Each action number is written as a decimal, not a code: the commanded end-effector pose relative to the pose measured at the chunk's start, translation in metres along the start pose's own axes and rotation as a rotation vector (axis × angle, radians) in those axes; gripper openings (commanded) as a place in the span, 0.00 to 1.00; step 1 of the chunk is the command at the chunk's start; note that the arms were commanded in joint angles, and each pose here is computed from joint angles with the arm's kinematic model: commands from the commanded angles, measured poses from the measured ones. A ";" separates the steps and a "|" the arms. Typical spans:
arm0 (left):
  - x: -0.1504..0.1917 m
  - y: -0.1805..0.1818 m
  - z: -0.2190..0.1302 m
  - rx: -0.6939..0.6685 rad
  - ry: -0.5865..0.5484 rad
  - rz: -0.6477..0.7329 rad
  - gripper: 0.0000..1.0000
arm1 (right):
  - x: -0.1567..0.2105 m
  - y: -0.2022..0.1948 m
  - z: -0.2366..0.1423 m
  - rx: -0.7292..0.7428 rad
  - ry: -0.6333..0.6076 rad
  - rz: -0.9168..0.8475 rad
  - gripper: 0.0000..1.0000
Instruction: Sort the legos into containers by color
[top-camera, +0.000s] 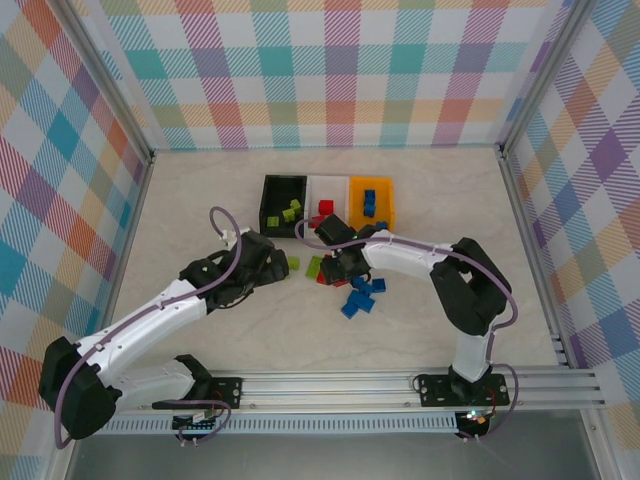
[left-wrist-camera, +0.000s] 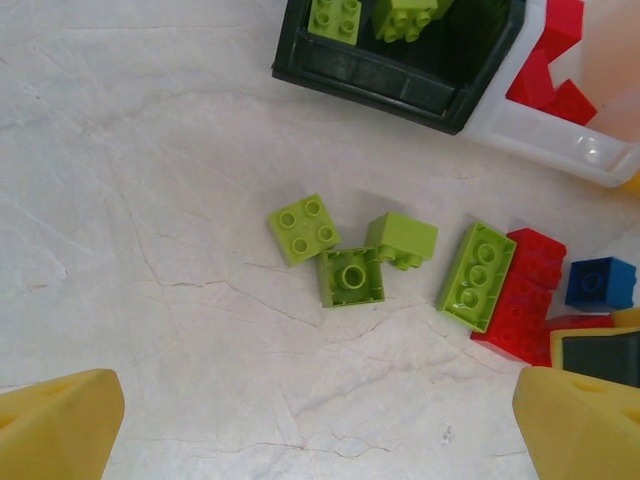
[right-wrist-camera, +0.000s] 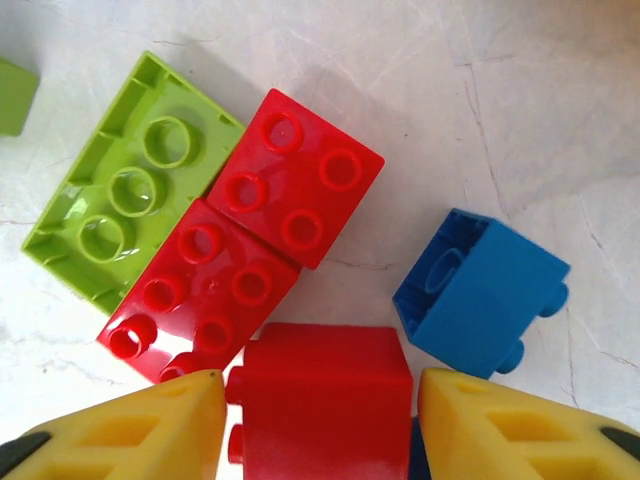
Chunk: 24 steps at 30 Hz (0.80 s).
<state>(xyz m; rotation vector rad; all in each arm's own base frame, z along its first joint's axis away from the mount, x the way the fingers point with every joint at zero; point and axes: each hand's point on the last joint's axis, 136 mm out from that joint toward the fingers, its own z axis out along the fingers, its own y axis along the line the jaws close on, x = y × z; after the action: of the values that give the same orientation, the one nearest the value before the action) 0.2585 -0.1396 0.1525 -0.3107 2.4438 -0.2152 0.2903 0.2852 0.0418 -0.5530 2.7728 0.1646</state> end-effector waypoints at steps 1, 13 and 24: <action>0.003 0.010 -0.001 -0.030 -0.006 -0.010 1.00 | 0.005 -0.001 0.005 0.029 0.026 -0.014 0.48; 0.004 0.015 -0.003 -0.039 -0.009 0.001 1.00 | -0.021 0.000 -0.053 -0.015 -0.148 0.002 0.33; 0.010 0.022 -0.009 -0.030 0.001 -0.019 1.00 | -0.137 -0.019 -0.069 -0.023 -0.316 0.089 0.34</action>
<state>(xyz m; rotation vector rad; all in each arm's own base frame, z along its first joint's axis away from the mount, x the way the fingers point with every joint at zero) 0.2489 -0.1309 0.1496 -0.3179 2.4381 -0.2179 0.3729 0.3087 0.1716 -0.3854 2.4592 0.3289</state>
